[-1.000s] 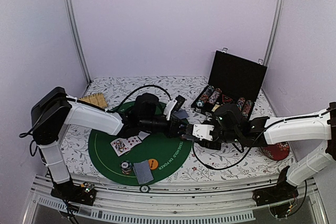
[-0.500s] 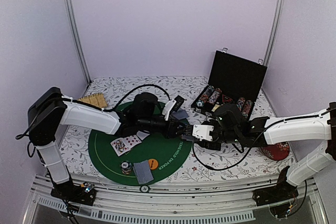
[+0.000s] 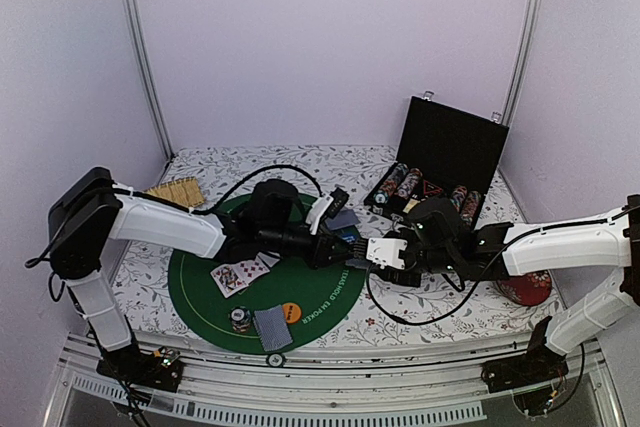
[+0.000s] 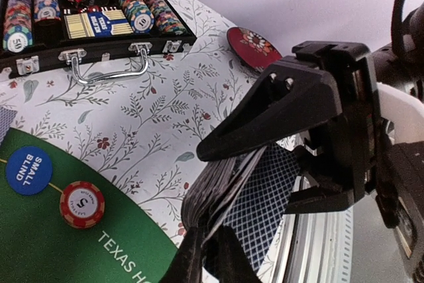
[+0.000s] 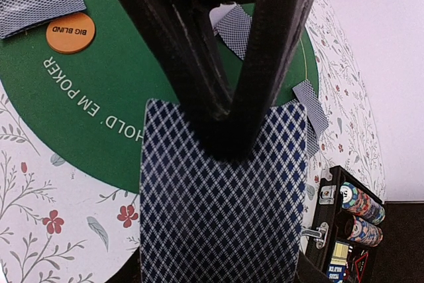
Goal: Distribute texas hold em gaming equipment
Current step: Pick up the poker card from the face-down deck piles, then place the poker card in the community card area.
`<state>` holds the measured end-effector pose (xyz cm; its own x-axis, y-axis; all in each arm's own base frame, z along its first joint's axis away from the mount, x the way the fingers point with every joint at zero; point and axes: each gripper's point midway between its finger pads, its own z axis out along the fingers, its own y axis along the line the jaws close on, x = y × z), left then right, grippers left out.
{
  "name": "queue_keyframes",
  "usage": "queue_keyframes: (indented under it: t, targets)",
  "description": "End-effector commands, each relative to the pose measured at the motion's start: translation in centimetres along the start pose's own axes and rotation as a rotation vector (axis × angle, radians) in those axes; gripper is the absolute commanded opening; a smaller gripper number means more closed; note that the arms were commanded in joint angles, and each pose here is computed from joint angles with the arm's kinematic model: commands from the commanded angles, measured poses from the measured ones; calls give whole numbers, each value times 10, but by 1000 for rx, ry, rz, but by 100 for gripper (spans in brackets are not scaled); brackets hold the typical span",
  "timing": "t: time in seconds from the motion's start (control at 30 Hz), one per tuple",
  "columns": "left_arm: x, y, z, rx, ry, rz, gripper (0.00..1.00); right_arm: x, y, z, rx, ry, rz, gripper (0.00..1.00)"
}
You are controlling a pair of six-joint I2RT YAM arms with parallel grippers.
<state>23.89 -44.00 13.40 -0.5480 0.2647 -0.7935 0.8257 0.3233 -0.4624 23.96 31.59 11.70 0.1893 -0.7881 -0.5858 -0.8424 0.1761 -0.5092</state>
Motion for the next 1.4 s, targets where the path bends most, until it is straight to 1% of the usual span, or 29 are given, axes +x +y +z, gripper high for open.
queue_keyframes:
  t: [0.0,0.07,0.2,0.37,0.57,0.67,0.73,0.83,1.03,1.17,1.23,1.33,1.37]
  targets:
    - [2,-6,-8,-4,28,17,11,-9,-6,-6,17,-34,12,48]
    - [2,-6,-9,-11,30,20,11,-9,-6,-6,16,-34,11,48]
    - [2,-5,-11,-23,40,26,0,-8,-6,-6,15,-31,10,48]
    - [2,-3,-17,-53,54,42,0,-7,-5,-4,14,-24,9,48]
    - [-2,-6,-30,-74,67,106,0,-5,-6,-4,20,-19,9,47]
    - [-12,-9,-44,-84,70,158,0,-3,-5,-3,20,-9,5,47]
    - [-23,-1,-58,-123,72,180,0,-2,-5,-1,18,-2,6,47]
    - [-34,24,-83,-213,96,184,0,0,-4,1,15,10,6,47]
    - [-47,87,-129,-376,136,127,0,2,-3,2,12,20,4,46]
    - [-54,147,-142,-516,206,144,0,-2,-4,1,9,6,8,46]
    - [-57,171,-136,-509,250,142,0,-3,-5,1,10,4,9,46]
    - [-55,194,-116,-422,324,133,0,-3,-4,-1,5,4,11,45]
    - [-48,201,-105,-383,361,128,0,-3,-5,-2,6,5,13,45]
